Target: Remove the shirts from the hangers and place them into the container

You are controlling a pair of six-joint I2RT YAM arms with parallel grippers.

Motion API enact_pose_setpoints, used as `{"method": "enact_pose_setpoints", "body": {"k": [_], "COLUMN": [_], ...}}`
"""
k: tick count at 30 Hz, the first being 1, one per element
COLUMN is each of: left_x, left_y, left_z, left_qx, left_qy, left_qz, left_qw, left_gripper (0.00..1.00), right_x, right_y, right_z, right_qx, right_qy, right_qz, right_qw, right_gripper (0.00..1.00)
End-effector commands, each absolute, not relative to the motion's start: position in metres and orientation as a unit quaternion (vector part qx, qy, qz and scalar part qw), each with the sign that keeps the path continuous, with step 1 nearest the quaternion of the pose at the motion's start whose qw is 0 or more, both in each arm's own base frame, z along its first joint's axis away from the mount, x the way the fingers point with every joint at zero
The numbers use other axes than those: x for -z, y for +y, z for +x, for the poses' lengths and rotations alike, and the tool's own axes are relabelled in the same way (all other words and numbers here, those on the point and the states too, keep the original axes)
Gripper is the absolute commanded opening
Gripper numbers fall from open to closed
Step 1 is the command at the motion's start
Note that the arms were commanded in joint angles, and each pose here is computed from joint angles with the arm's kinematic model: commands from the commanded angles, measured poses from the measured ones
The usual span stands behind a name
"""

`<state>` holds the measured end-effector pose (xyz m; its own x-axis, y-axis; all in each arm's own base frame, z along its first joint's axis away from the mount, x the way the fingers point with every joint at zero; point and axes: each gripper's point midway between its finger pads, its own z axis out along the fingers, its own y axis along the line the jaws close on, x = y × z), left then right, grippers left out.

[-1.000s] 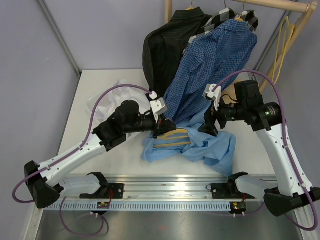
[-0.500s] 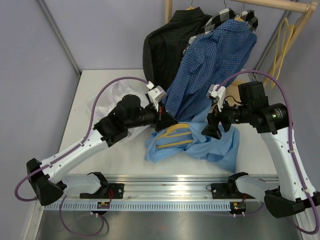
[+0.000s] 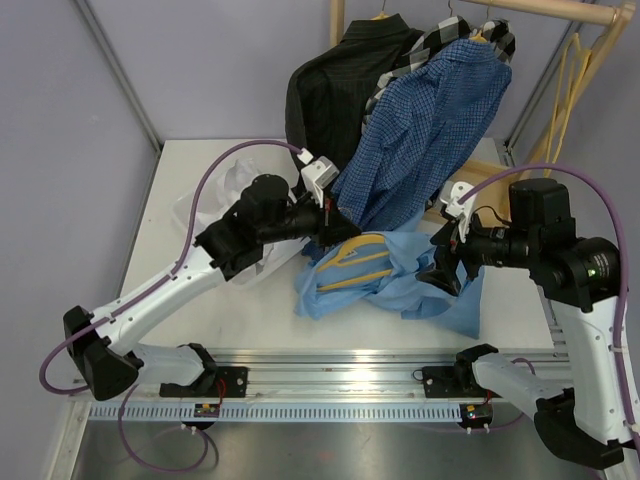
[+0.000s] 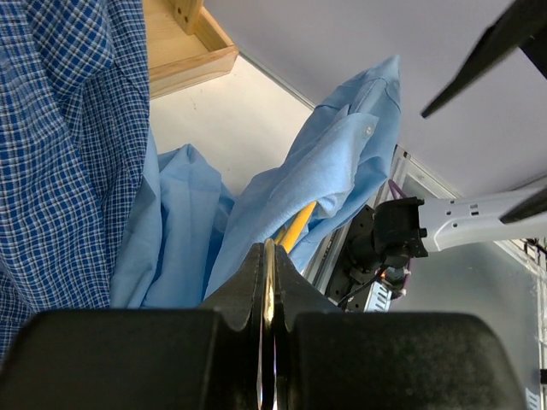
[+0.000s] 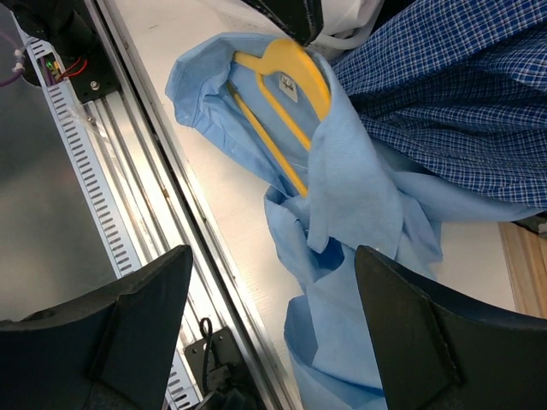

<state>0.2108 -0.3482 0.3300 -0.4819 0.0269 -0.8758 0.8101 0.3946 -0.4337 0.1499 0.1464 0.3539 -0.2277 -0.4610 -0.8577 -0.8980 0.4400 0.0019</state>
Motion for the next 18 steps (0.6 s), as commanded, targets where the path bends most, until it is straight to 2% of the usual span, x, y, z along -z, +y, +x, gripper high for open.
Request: {"method": "enact_pose_setpoints", "body": {"k": [1,7,12,18], "left_x": [-0.375,-0.391,-0.404,-0.411], "left_y": [-0.352,-0.353,-0.353,-0.354], "left_z": [0.219,0.22,0.216,0.211], "left_qx": [0.499,0.529,0.558,0.578], "left_qy": [0.689,0.675,0.66,0.647], "left_qz": [0.267,0.243,0.231,0.226], "left_qw": [0.453,0.454,0.448,0.443], "left_gripper": [0.0,0.0,0.0,0.0], "right_x": [-0.345,-0.312,-0.311,-0.326], "right_y": [0.147,0.145,0.137,0.135], "right_z": [0.141,0.159,0.192,0.211], "right_qx": [-0.276,-0.279,-0.263,-0.255], "right_qy": [0.745,0.798,0.828,0.818], "right_qz": [-0.461,-0.385,-0.288,-0.25], "right_qw": [0.396,0.371,0.403,0.45], "right_gripper": [0.85,0.83,0.81,0.78]}}
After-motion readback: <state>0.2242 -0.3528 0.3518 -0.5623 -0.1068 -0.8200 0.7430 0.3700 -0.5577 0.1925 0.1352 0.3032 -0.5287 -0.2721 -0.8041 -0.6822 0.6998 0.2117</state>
